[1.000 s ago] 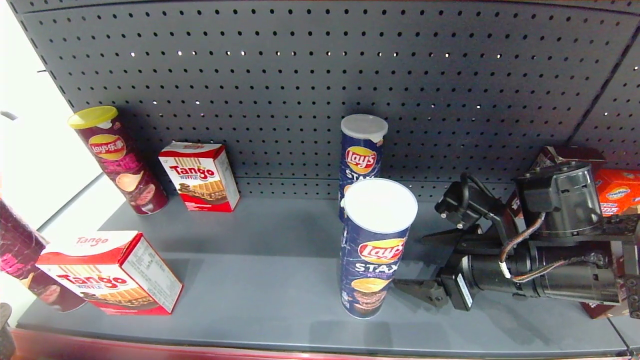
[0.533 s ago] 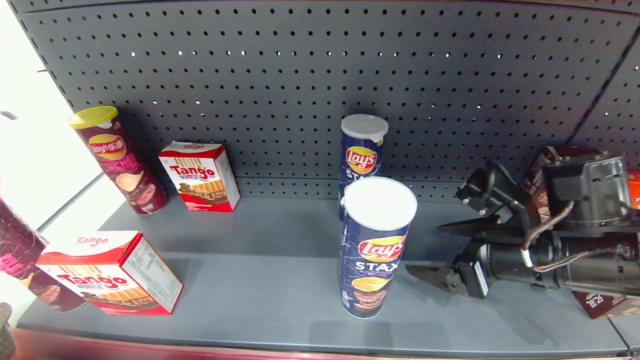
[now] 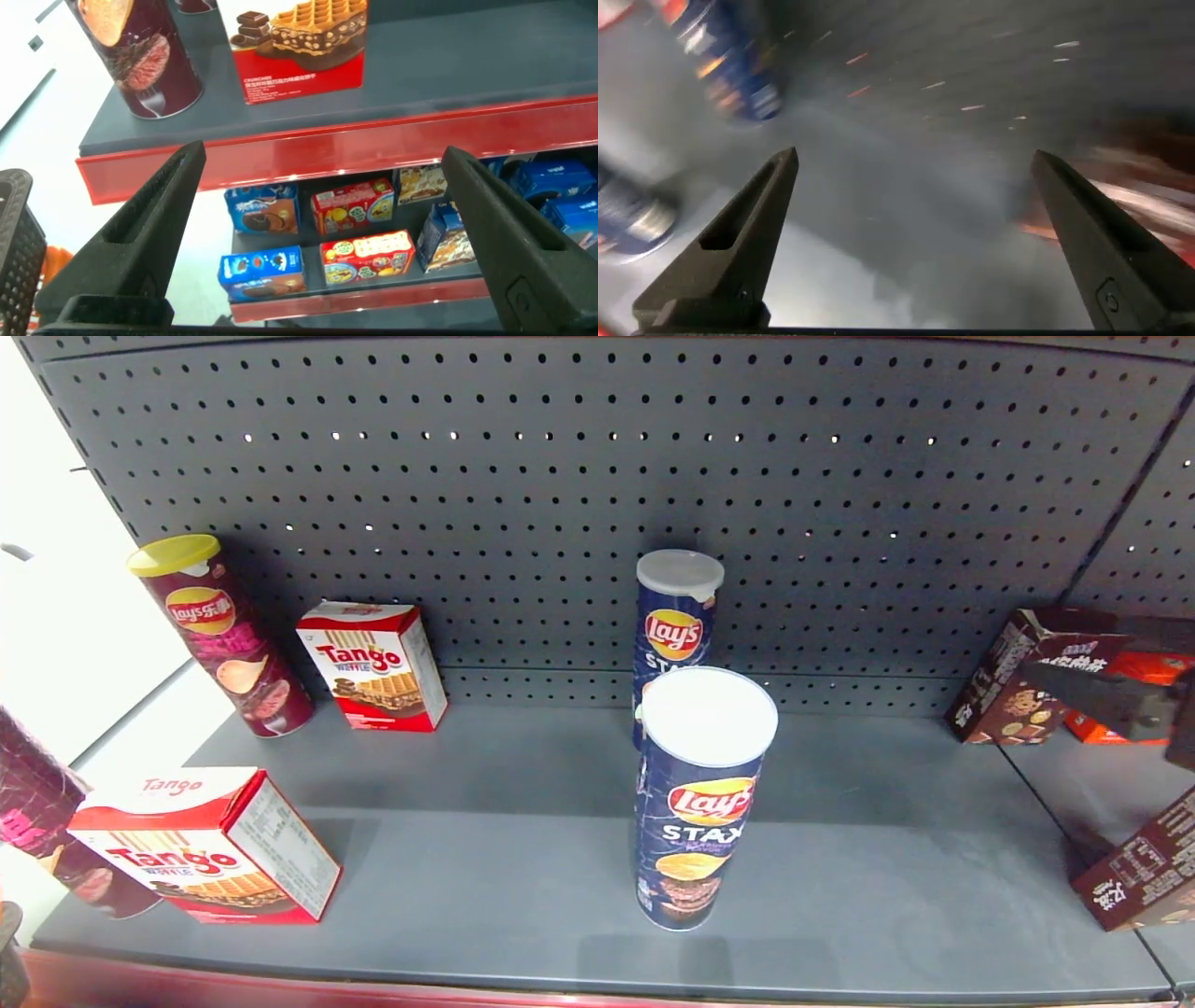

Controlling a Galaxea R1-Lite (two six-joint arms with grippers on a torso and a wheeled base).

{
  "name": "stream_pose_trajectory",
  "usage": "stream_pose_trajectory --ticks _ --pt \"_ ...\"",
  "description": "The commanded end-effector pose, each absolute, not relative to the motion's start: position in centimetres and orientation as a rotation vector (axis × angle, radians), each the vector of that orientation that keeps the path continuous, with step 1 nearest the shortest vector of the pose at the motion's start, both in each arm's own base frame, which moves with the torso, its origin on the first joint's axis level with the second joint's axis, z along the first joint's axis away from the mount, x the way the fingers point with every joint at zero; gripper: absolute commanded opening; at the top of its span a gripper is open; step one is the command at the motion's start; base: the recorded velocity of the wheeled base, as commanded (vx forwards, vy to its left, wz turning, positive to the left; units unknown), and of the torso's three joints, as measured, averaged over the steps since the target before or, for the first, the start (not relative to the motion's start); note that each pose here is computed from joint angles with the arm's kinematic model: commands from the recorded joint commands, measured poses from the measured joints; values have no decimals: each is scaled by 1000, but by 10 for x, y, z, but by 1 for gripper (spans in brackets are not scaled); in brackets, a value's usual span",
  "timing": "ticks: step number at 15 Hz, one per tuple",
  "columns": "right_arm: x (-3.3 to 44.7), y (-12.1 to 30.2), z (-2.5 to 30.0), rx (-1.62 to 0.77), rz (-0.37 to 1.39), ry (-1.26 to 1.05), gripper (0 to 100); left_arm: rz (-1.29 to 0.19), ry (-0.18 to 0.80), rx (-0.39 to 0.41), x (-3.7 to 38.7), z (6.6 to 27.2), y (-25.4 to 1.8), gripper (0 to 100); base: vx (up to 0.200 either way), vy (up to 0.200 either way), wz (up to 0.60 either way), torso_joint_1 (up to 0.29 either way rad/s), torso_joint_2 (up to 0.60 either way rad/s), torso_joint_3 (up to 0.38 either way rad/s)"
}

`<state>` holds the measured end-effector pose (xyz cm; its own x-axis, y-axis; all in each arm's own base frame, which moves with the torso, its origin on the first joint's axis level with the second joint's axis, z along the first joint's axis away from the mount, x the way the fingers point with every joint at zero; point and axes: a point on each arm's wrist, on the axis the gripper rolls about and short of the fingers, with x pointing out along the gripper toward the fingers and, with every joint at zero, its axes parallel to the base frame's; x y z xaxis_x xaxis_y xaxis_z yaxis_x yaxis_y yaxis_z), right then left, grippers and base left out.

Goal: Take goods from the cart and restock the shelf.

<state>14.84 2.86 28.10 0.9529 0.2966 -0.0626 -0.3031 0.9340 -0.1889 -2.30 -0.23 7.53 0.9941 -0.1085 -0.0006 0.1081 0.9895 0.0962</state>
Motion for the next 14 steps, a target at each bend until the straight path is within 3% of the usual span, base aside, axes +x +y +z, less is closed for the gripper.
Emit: stream_pose_trajectory --ticks 1,4,7,8,9,14 --pt "65 7 273 -199 160 -124 100 -109 -4 96 -23 75 -2 100 0 0 0 0 0 0" --pt "8 1 204 -191 75 -81 100 -109 -4 98 -23 75 -2 100 0 0 0 0 0 0" --pt "-19 0 128 -109 52 -6 100 -109 -6 103 -23 75 -2 100 0 0 0 0 0 0" --pt "-20 -1 123 -109 44 -4 100 -109 -6 103 -23 75 -2 100 0 0 0 0 0 0" --pt "-24 -1 82 -102 -12 27 100 -107 -6 104 -23 75 -2 100 0 0 0 0 0 0" --pt "-25 1 83 3 45 -17 100 -109 -6 104 -23 75 -2 100 0 0 0 0 0 0"
